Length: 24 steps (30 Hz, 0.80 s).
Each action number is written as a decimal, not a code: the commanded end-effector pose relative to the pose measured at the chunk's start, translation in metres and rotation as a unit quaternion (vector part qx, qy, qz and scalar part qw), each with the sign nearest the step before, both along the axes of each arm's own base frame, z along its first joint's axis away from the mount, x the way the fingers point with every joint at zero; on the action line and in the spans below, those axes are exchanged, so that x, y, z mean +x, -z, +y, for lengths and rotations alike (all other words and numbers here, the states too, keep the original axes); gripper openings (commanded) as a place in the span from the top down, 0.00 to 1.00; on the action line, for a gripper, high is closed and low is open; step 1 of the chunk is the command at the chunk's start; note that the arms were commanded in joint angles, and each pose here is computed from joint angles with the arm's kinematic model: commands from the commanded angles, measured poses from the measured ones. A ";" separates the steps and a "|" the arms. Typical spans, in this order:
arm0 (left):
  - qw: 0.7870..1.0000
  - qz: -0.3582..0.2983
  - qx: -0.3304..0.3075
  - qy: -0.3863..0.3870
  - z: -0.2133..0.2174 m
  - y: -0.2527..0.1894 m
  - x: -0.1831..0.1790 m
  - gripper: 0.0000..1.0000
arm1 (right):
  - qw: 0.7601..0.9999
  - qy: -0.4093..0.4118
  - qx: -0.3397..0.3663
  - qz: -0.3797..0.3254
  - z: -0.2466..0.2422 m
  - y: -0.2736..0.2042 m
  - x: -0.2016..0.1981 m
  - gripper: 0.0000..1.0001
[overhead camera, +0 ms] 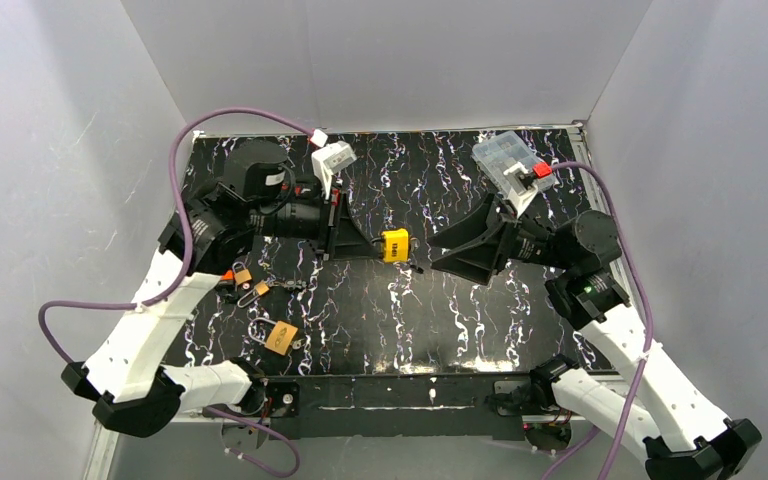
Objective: Lock with the key
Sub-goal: Lock the lock.
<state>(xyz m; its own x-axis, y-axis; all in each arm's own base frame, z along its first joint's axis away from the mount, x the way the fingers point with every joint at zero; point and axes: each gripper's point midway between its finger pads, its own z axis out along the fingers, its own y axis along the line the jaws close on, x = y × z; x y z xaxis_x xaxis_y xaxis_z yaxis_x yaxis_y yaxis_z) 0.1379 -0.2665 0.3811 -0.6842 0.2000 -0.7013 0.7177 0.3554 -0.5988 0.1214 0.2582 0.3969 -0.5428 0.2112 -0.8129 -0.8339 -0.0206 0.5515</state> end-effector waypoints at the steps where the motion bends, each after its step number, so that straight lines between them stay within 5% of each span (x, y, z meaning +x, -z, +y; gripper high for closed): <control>1: 0.997 -0.027 -0.037 0.059 0.005 -0.032 -0.025 1.00 | 0.997 -0.055 0.020 -0.059 -0.007 -0.017 -0.022 0.22; 12: 0.997 -0.005 -0.034 0.068 0.002 -0.036 -0.027 1.00 | 0.994 -0.075 0.028 -0.080 -0.002 -0.031 -0.022 0.26; 24: 0.997 -0.007 -0.036 0.061 0.001 -0.037 -0.024 1.00 | 0.994 -0.085 0.017 -0.070 0.011 -0.028 -0.015 0.42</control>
<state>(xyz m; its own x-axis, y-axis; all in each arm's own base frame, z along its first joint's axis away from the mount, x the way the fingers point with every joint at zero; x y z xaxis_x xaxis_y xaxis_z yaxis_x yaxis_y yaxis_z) 0.1219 -0.2674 0.3981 -0.6817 0.2531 -0.6865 0.7310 0.2745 -0.6247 0.1130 0.2699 0.4031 -0.5274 0.1277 -0.8400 -0.8471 -0.1553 0.5082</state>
